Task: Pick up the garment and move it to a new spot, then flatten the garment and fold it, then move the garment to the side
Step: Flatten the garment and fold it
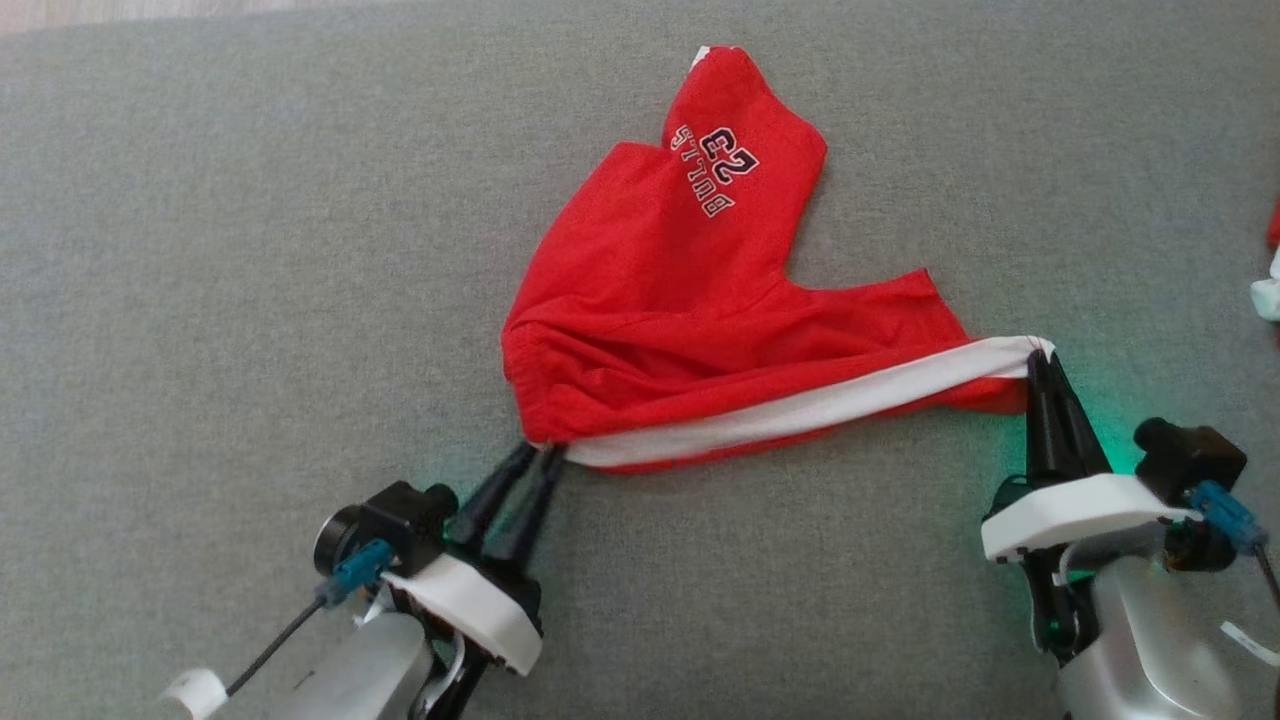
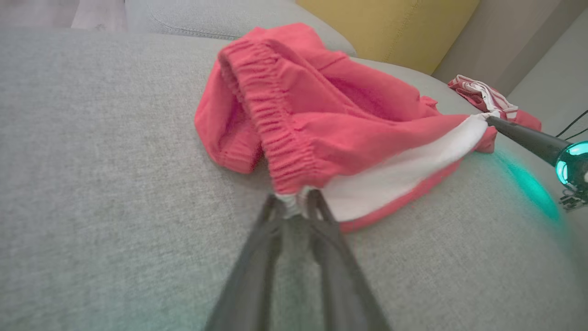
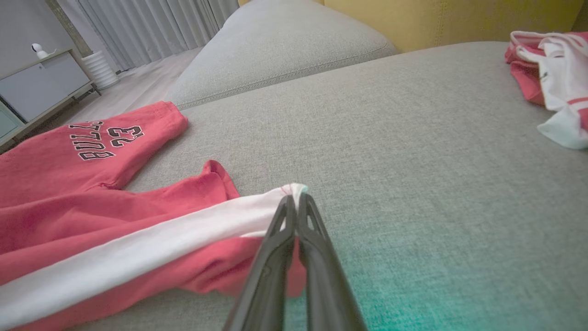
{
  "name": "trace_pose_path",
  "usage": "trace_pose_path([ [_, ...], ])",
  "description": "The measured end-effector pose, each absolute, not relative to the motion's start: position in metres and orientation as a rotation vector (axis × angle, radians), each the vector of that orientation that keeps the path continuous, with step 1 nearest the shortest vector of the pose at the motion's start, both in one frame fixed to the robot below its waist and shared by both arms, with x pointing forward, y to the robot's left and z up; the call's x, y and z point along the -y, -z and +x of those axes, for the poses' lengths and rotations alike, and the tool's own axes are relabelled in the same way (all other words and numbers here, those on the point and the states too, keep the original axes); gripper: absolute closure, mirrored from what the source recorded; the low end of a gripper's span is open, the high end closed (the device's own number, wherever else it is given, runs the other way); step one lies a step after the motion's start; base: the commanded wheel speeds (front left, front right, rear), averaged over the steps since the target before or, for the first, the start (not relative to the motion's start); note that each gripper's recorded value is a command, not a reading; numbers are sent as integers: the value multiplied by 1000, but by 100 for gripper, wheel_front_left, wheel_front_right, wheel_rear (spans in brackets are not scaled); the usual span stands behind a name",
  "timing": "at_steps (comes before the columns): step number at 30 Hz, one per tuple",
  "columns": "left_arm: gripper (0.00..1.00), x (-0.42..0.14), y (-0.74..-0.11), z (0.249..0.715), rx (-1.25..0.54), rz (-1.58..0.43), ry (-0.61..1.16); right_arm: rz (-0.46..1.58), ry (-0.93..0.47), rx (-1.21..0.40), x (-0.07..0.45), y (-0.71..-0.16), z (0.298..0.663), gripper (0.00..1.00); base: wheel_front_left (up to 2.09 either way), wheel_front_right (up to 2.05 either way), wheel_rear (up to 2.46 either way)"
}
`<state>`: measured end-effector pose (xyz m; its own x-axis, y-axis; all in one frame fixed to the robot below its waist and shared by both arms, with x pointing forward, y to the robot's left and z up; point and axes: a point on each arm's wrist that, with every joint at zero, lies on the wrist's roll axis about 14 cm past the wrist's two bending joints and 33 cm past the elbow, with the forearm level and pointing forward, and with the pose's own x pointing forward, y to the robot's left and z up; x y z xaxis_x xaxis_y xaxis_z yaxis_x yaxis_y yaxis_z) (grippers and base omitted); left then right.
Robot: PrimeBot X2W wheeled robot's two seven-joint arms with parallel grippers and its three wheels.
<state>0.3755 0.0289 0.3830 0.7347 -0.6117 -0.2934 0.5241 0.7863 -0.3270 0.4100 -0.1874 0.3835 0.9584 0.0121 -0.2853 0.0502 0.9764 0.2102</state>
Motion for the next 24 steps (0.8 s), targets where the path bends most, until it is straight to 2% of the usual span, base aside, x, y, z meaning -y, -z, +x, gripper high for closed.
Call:
trace_pose_path([
  [6, 100, -26, -402, 376, -346, -227, 649, 229, 14, -233, 186, -402, 417, 100, 0, 0, 0],
  [16, 100, -29, -469, 364, -154, -169, 735, 267, -39, 20, 176, -488, 432, 100, 0, 0, 0],
  [20, 100, -40, -514, 368, -25, -50, 789, 263, -75, 180, 170, -546, 433, 100, 0, 0, 0],
  [24, 100, -49, -588, 384, 165, 82, 817, 253, -112, 390, 167, -623, 432, 100, 0, 0, 0],
])
